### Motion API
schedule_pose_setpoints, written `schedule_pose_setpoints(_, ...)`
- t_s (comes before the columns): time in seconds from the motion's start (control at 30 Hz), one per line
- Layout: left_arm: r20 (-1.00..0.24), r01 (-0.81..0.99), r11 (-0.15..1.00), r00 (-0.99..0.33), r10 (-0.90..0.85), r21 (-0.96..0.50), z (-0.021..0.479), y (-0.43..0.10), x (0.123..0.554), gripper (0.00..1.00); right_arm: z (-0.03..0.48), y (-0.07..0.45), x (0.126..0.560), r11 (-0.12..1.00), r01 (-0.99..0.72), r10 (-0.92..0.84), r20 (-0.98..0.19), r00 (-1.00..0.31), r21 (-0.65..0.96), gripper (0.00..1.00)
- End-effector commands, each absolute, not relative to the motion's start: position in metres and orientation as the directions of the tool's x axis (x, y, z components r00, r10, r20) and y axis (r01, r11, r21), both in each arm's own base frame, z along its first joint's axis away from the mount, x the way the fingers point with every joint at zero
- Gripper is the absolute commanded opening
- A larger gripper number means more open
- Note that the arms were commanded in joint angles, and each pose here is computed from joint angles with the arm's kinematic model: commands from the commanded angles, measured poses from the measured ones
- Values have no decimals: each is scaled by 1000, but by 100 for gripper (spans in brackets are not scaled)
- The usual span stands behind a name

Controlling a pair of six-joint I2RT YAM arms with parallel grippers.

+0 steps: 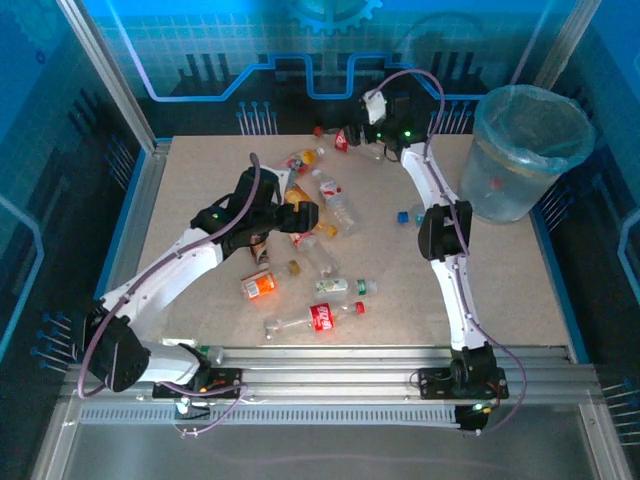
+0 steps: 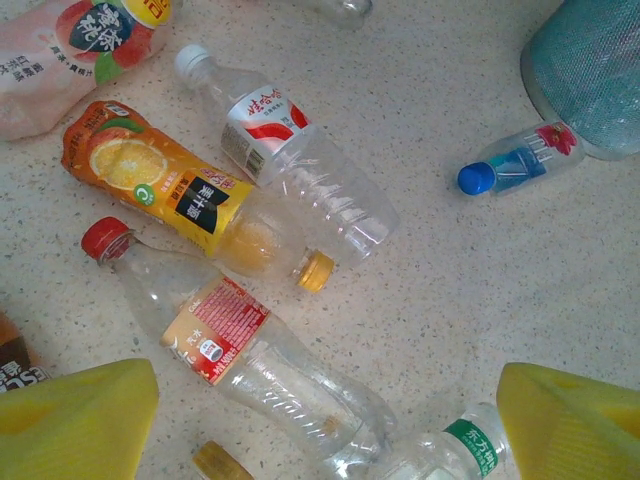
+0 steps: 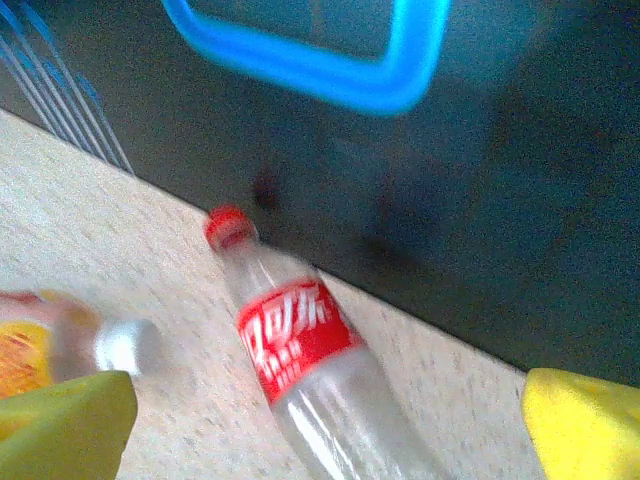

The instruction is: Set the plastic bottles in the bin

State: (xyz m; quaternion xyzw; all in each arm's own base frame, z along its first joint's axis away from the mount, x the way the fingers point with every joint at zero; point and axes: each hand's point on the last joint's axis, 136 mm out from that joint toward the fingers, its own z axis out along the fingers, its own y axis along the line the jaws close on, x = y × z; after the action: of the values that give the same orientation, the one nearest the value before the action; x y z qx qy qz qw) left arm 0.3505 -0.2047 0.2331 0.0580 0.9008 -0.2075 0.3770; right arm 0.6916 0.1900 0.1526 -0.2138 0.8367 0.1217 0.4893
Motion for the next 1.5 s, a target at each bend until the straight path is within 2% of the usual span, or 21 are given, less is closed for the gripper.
schedule_pose_setpoints(0.0, -725, 261, 912, -687, -55, -317, 244, -195, 345, 89, 102, 186, 685, 889, -454, -315, -798, -513, -59, 100)
schedule_pose_setpoints(0.3, -729, 259, 910, -681, -64, -322, 249, -192, 340, 89, 70, 197, 654, 839, -544, -395, -704, -589, -16, 96)
schedule_pose_setpoints(0.47, -728, 255, 909, -682, -73, -331, 249, -190, 336, 89, 75, 208, 620, 777, -624, -432, -655, -620, 79, 84)
schedule_pose_setpoints(0.5, -728, 254, 909, -681, -76, -331, 250, -190, 335, 89, 80, 212, 610, 760, -640, -433, -649, -626, 110, 79)
schedule_pose_setpoints(0.63, -735, 248, 911, -673, -82, -329, 251, -185, 332, 89, 125, 229, 571, 697, -671, -390, -650, -652, 255, 62)
schedule_pose_setpoints(0.7, -739, 249, 912, -668, -83, -326, 252, -184, 330, 89, 153, 236, 556, 678, -672, -350, -672, -653, 299, 60)
schedule_pose_setpoints(0.8, -746, 247, 915, -661, -82, -319, 254, -182, 329, 89, 192, 245, 544, 675, -697, -315, -759, -570, 243, 64)
schedule_pose_setpoints(0.9, -747, 250, 915, -660, -79, -318, 253, -182, 329, 89, 195, 245, 553, 718, -684, -348, -781, -518, 134, 77)
schedule_pose_setpoints(1.0, -748, 251, 913, -659, -83, -323, 254, -182, 329, 89, 162, 231, 582, 781, -622, -398, -720, -568, 59, 85)
schedule_pose_setpoints(1.1, -747, 251, 911, -660, -86, -327, 254, -182, 328, 89, 125, 221, 607, 813, -582, -440, -658, -611, -4, 87)
schedule_pose_setpoints(1.27, -745, 247, 914, -662, -82, -321, 253, -179, 324, 89, 91, 198, 639, 871, -472, -441, -642, -628, -136, 94)
schedule_pose_setpoints(1.33, -745, 247, 915, -662, -81, -319, 252, -179, 323, 89, 79, 193, 643, 884, -446, -424, -642, -639, -140, 96)
schedule_pose_setpoints(1.47, -746, 246, 916, -661, -80, -317, 252, -178, 324, 89, 56, 201, 637, 870, -485, -426, -622, -657, -84, 94)
